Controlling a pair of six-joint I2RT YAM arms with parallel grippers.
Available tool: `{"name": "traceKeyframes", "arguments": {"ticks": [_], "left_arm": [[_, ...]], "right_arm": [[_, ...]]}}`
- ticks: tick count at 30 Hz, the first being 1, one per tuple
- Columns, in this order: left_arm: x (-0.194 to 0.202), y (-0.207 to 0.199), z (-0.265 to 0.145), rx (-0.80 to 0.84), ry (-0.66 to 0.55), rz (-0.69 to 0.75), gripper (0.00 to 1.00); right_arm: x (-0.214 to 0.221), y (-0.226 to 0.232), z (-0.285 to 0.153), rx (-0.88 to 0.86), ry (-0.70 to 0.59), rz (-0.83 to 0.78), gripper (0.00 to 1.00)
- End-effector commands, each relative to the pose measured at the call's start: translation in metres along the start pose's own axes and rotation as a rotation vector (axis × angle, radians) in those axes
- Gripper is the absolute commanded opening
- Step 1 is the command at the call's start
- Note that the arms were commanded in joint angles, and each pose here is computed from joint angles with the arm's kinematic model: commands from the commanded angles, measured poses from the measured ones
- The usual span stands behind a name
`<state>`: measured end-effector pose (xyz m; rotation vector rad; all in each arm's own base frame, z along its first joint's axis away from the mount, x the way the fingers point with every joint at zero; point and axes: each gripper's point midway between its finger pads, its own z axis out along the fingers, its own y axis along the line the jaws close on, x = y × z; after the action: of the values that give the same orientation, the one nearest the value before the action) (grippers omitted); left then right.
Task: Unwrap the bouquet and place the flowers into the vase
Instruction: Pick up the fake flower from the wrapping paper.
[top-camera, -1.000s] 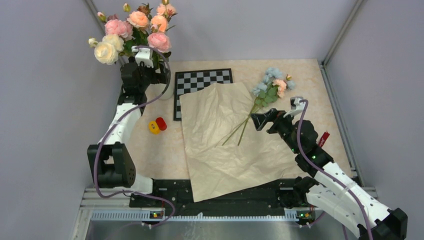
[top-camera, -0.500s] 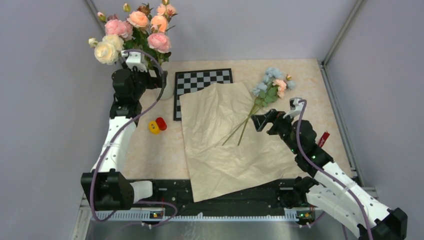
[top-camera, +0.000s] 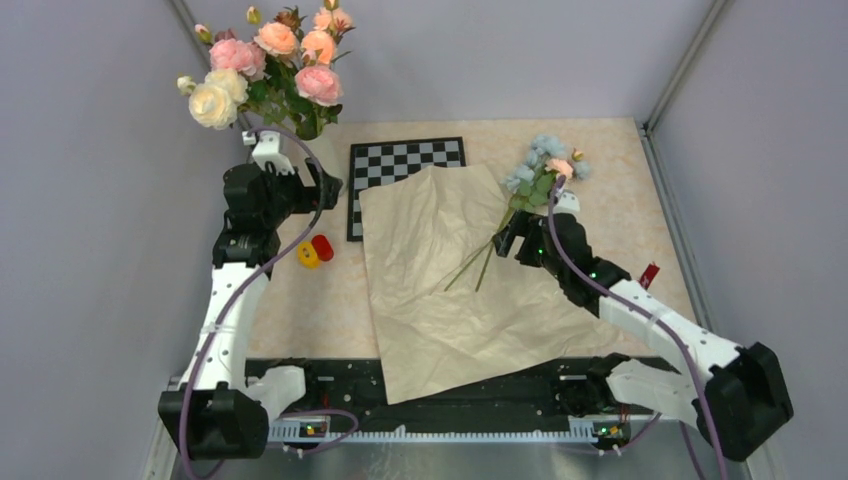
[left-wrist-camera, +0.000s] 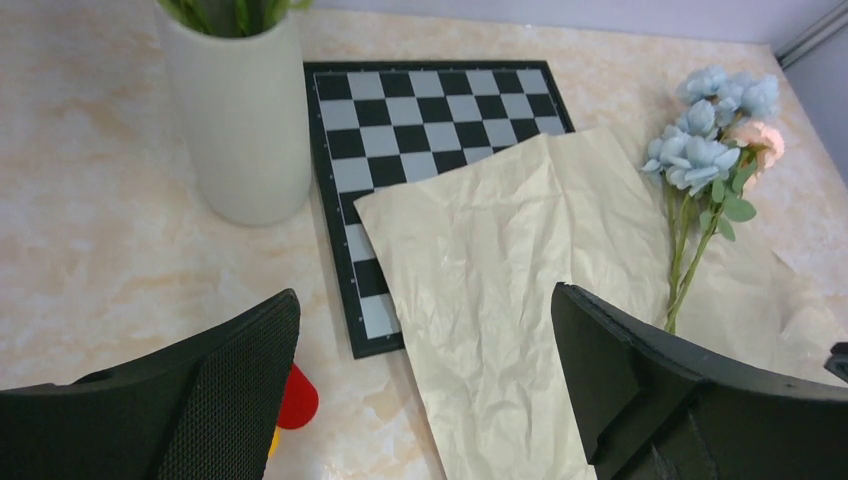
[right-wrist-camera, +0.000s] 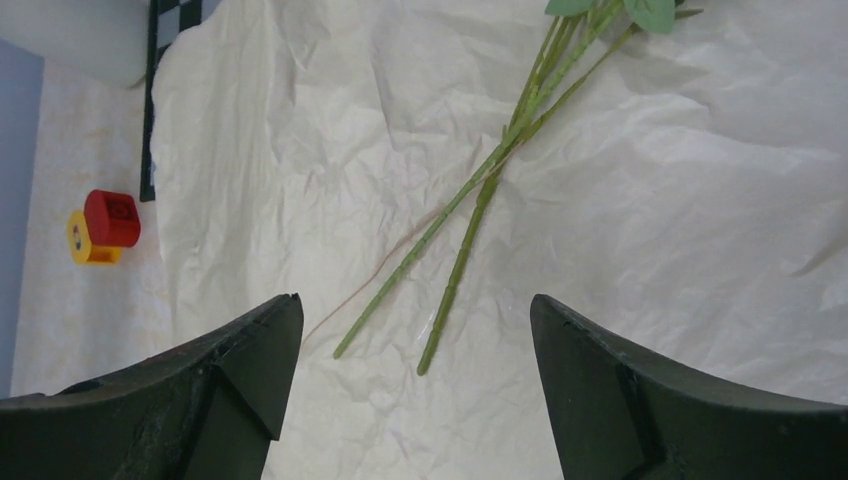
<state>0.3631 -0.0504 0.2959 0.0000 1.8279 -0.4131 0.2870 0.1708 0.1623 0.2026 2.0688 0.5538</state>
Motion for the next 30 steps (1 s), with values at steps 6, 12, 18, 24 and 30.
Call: {"name": "traceKeyframes", "arguments": {"ticks": [6,12,18,24,30], "left_arm": [[0.017,0.007,-0.012,-0.034,0.045,0.034,0.99],[0.017,0.004,-0.019,-0.032,0.026,0.054,0.99],[0.017,0.001,-0.020,-0.029,0.025,0.066,0.99],[0.018,-0.009,-0.020,0.023,0.030,0.084,0.99],[0.020,-0.011,-0.020,0.032,0.033,0.086,0.99]], "right_arm": [[-0.018,0.021,0.057,-0.020,-0.007,0.173,0.74],[-0.010,0.000,0.089,0.013,-0.002,0.245,0.62],[-0.007,-0.011,0.115,0.013,0.011,0.270,0.54],[-0.004,-0.021,0.131,0.037,0.027,0.266,0.46],[-0.001,-0.025,0.139,0.040,0.034,0.272,0.41]]}}
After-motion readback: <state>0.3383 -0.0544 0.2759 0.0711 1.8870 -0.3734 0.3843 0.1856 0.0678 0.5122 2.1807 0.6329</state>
